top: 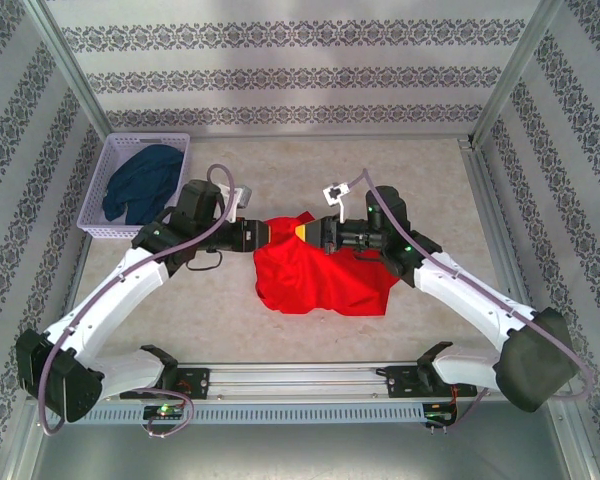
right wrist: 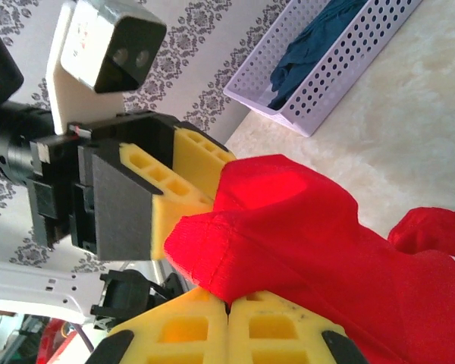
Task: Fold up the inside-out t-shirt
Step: Adjust the T-shirt at the center of the table.
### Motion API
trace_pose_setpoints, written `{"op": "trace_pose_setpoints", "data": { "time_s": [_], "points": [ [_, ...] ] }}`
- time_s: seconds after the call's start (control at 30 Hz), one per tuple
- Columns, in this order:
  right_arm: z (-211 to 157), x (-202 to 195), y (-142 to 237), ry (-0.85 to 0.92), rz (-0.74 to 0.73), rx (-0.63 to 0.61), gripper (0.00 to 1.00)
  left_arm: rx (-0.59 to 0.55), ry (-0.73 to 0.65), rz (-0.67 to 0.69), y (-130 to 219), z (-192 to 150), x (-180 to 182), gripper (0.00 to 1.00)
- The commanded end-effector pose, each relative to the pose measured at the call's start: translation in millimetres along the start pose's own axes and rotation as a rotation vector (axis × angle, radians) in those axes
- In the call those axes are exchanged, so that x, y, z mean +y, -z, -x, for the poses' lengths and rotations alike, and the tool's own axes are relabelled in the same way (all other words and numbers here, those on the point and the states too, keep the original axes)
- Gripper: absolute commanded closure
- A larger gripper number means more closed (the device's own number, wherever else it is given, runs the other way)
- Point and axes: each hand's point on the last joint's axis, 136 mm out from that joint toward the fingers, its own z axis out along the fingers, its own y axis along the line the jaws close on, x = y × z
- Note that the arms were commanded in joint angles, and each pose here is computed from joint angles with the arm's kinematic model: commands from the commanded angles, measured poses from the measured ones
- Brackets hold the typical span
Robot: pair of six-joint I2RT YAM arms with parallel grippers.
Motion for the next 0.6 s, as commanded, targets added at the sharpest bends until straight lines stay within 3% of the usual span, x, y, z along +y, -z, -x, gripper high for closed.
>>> {"op": "trace_pose_setpoints", "data": {
  "time_s": [0.0,0.3,0.37,0.43,0.47,0.53,0.57],
  "points": [
    [17,13,1,0.004,0.054,-0.048,1.00,-0.013,-0.028,0.066,-2,-5,9,0.50],
    [23,11,2,-0.025,0.051,-0.074,1.00,0.014,-0.059,0.066,-17,-8,9,0.48],
    [24,12,2,-0.029,0.058,-0.078,1.00,0.017,-0.067,0.079,-19,-8,11,0.51],
    [24,10,4,-0.028,0.052,-0.079,1.00,0.024,-0.072,0.121,-18,-7,18,0.63],
    [24,8,6,-0.023,0.035,-0.078,1.00,0.025,-0.074,0.146,-16,-6,21,0.75],
    [21,-3,13,0.024,-0.056,-0.064,1.00,0.030,-0.077,0.160,-10,-4,20,0.96],
    [18,-10,19,0.068,-0.131,-0.054,1.00,0.034,-0.066,0.131,-5,-4,13,1.00]
  ]
}}
